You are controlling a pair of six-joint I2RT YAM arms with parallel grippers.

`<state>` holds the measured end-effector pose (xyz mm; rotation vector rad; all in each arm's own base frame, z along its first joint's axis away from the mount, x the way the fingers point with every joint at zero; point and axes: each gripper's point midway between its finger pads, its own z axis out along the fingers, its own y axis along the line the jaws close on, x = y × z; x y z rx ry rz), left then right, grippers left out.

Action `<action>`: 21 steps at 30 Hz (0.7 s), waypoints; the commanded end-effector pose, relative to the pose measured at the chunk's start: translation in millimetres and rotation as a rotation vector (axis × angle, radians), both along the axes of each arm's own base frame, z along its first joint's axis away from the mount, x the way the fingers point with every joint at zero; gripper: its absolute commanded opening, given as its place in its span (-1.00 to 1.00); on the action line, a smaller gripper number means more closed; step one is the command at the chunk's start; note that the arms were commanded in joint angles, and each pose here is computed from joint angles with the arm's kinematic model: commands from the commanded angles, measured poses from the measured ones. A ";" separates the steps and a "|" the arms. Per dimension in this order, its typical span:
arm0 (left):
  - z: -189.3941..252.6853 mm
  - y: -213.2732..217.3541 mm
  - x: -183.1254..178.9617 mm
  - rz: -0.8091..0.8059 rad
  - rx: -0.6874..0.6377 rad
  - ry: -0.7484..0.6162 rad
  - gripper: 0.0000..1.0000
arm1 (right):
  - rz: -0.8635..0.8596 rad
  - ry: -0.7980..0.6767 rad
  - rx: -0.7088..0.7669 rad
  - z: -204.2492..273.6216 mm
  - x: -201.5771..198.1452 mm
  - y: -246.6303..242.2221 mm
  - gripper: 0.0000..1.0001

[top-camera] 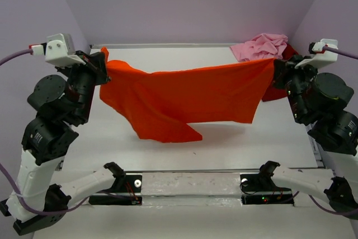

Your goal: Fold and stack the t-shirts

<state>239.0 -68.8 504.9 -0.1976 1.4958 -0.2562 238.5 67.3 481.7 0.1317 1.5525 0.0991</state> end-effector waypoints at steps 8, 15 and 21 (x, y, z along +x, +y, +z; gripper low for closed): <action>63.2 2.9 -14.1 -0.059 0.066 -0.105 -1.00 | 0.026 -0.092 -0.041 46.6 -4.9 -3.6 -1.00; 86.8 -3.3 -21.4 -0.112 0.030 -0.156 -1.00 | 0.064 -0.180 -0.036 93.3 -8.0 -0.5 -1.00; 64.8 -12.5 -8.2 -0.101 0.021 -0.119 -1.00 | 0.057 -0.154 -0.067 90.4 0.9 7.0 -1.00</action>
